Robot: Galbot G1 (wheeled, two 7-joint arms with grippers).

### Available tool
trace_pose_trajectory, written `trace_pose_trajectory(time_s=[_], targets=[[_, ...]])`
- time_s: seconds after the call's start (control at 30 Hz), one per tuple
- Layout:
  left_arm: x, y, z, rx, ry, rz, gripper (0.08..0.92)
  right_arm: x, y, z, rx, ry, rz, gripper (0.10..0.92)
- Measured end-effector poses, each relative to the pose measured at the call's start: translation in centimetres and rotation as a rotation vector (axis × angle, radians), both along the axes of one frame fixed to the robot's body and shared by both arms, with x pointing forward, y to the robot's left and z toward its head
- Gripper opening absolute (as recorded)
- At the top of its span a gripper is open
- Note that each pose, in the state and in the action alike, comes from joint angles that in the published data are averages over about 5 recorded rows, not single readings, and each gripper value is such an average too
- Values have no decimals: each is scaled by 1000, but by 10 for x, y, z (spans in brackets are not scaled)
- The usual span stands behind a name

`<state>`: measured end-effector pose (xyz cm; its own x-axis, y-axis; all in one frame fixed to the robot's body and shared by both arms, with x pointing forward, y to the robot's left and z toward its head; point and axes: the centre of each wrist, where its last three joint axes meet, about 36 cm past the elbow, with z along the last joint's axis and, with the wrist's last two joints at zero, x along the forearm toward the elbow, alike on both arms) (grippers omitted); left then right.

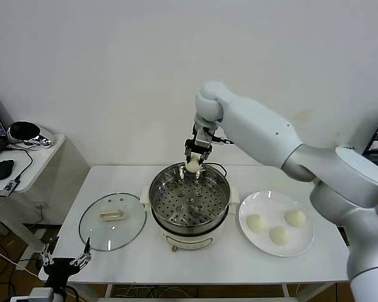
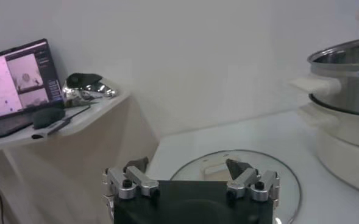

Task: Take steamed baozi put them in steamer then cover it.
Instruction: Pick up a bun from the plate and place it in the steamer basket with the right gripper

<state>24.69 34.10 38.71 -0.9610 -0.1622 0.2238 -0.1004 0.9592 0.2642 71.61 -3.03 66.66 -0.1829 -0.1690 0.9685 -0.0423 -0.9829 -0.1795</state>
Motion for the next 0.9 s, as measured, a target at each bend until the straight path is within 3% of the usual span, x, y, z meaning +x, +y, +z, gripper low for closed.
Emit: trace_pose_trajectory(time_s=[0.9], targets=[[2, -2, 0, -18, 3, -2, 823, 0, 20, -65, -29, 27, 30, 399]])
